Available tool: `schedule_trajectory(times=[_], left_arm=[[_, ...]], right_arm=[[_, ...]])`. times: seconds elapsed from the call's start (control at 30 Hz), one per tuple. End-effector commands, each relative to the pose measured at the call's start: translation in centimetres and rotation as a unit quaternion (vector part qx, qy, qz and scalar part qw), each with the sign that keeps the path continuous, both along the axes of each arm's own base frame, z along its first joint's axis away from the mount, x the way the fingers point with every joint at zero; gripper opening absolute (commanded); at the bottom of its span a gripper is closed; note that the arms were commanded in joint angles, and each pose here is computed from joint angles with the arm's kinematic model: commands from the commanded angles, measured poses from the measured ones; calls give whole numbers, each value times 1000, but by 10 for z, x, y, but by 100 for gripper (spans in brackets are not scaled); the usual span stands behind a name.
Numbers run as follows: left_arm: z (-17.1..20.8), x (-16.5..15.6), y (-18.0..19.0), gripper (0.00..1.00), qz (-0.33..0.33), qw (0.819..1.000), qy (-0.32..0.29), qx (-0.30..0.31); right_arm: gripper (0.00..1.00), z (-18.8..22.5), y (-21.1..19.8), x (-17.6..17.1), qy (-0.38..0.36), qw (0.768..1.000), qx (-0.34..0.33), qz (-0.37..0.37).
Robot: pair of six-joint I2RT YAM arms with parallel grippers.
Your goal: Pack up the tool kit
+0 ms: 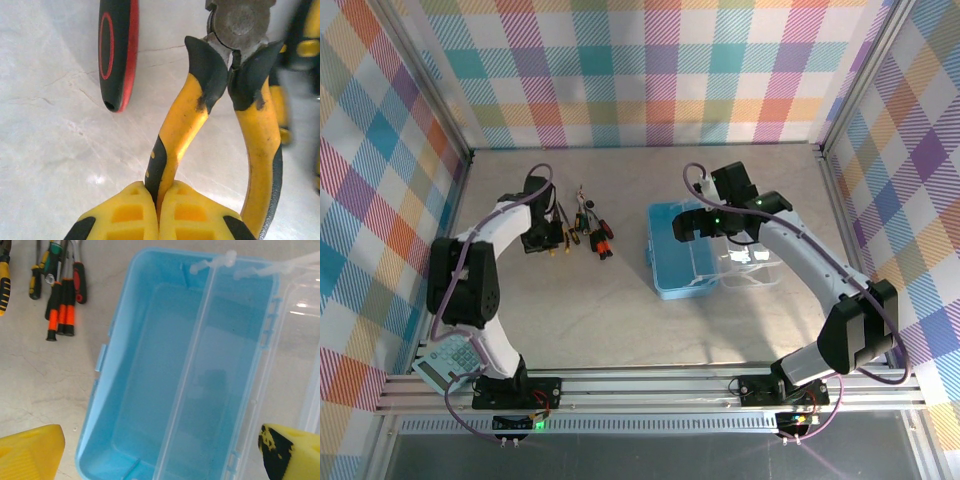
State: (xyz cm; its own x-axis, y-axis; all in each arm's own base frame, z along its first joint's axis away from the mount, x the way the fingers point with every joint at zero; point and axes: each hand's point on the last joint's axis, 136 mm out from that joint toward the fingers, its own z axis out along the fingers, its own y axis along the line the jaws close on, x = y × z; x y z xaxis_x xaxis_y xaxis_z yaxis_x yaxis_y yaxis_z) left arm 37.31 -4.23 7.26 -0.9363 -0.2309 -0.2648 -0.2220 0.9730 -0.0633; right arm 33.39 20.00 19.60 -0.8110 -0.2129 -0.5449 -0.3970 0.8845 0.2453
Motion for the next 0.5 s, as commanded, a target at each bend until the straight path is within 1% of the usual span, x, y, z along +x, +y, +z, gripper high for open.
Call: schedule_trajectory(times=[0.0, 0.07, 0.17, 0.3, 0.37, 0.47], left_arm=[[62, 2, -18, 0, -26, 997, -64, -33], [84, 0, -33, 0, -39, 993, -89, -69], [120, -1, -70, 0, -74, 977, -138, -144], [160, -4, -134, 0, -131, 941, -185, -249], [172, -5, -159, 0, -153, 926, -197, -284], [181, -6, -183, 0, -172, 913, -201, -311]], right_arm=[[99, 27, 16, -5, -15, 999, 38, 32], [99, 38, 26, -6, -20, 997, 66, 46], [100, 60, 52, -8, -26, 988, 132, 80], [91, 83, 96, -4, -36, 972, 200, 121], [87, 87, 112, 1, -33, 966, 220, 131], [81, 85, 124, 10, -32, 966, 222, 127]])
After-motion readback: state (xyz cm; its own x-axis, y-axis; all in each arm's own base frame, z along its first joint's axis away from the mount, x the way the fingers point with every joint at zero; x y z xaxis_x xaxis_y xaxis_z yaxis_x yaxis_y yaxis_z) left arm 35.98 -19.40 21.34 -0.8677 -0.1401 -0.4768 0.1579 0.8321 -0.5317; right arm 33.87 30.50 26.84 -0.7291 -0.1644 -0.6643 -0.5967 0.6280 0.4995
